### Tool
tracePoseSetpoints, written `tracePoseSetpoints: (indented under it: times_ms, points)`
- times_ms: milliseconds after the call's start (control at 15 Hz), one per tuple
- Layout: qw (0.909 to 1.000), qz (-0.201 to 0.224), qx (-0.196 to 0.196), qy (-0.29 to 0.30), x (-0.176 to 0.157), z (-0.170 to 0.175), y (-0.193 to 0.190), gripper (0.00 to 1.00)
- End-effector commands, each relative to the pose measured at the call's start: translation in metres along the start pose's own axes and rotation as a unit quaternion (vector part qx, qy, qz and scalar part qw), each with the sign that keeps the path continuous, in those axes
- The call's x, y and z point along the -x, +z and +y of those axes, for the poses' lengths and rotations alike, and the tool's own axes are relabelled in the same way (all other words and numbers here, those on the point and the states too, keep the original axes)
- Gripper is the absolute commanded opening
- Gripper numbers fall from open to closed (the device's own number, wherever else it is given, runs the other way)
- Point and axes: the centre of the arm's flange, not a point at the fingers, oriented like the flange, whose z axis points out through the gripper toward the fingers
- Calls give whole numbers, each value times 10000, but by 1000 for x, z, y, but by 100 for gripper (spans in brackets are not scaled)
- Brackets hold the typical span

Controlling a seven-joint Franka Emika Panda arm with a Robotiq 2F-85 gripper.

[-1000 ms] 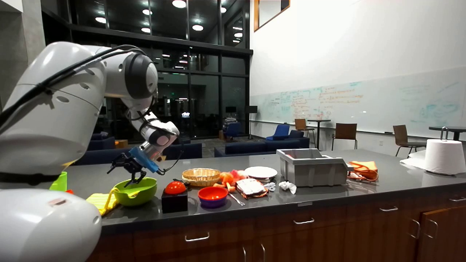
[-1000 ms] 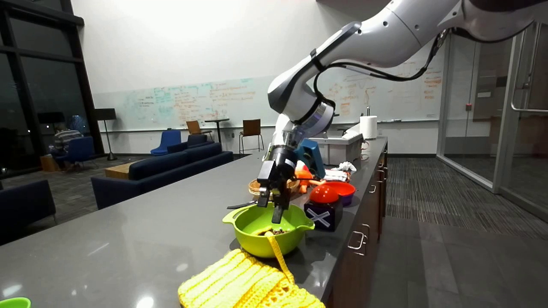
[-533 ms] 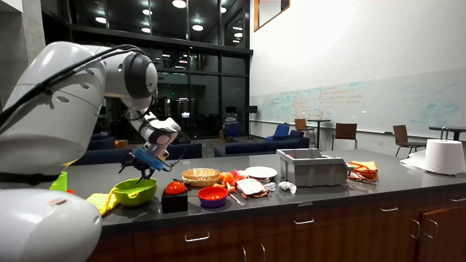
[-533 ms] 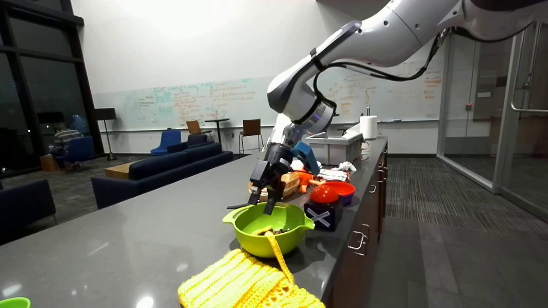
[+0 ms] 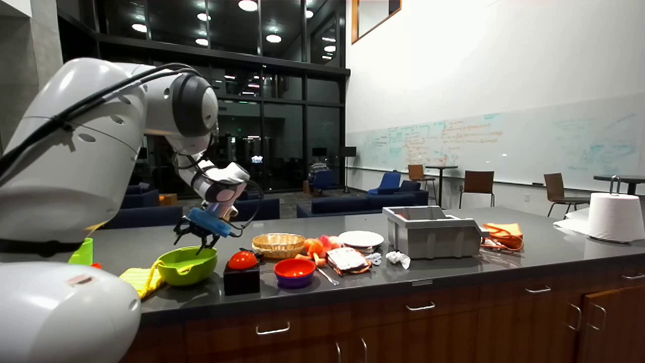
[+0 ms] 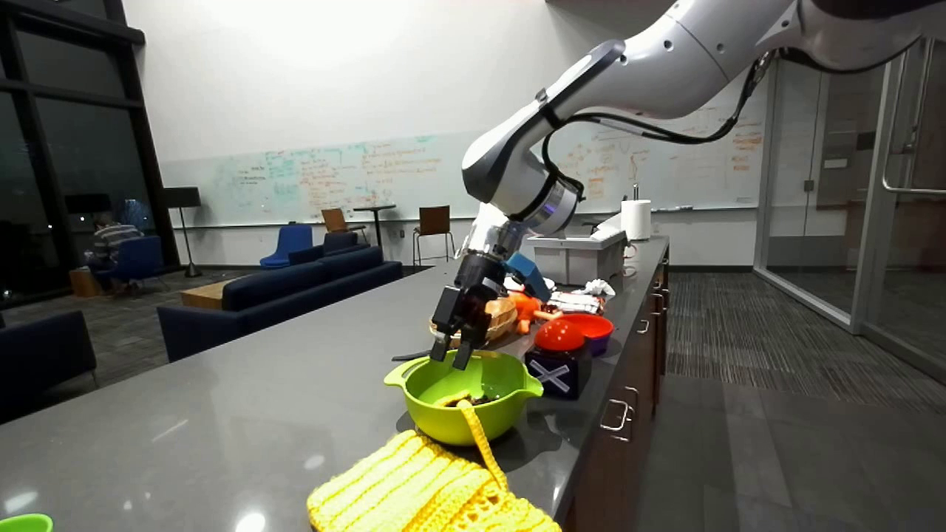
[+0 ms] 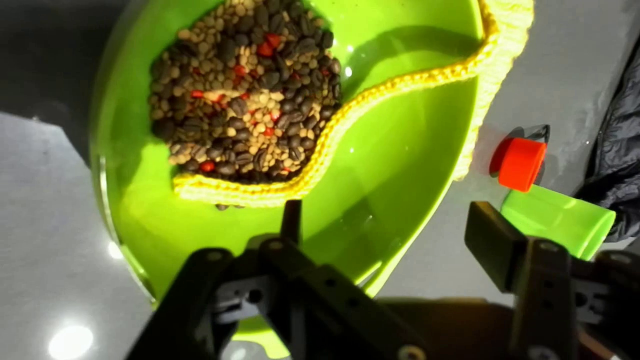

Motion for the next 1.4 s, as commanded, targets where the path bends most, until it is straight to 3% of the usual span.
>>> tracePoseSetpoints:
  times_ms: [0, 400, 467, 1333]
  points:
    - [9999, 21, 144, -94, 14, -12, -2, 52]
    - [9995, -26, 140, -268, 13, -22, 6, 4]
    - [9995, -37, 138, -298, 12, -23, 7, 1]
    - [9930, -229, 827, -809, 11, -24, 15, 0]
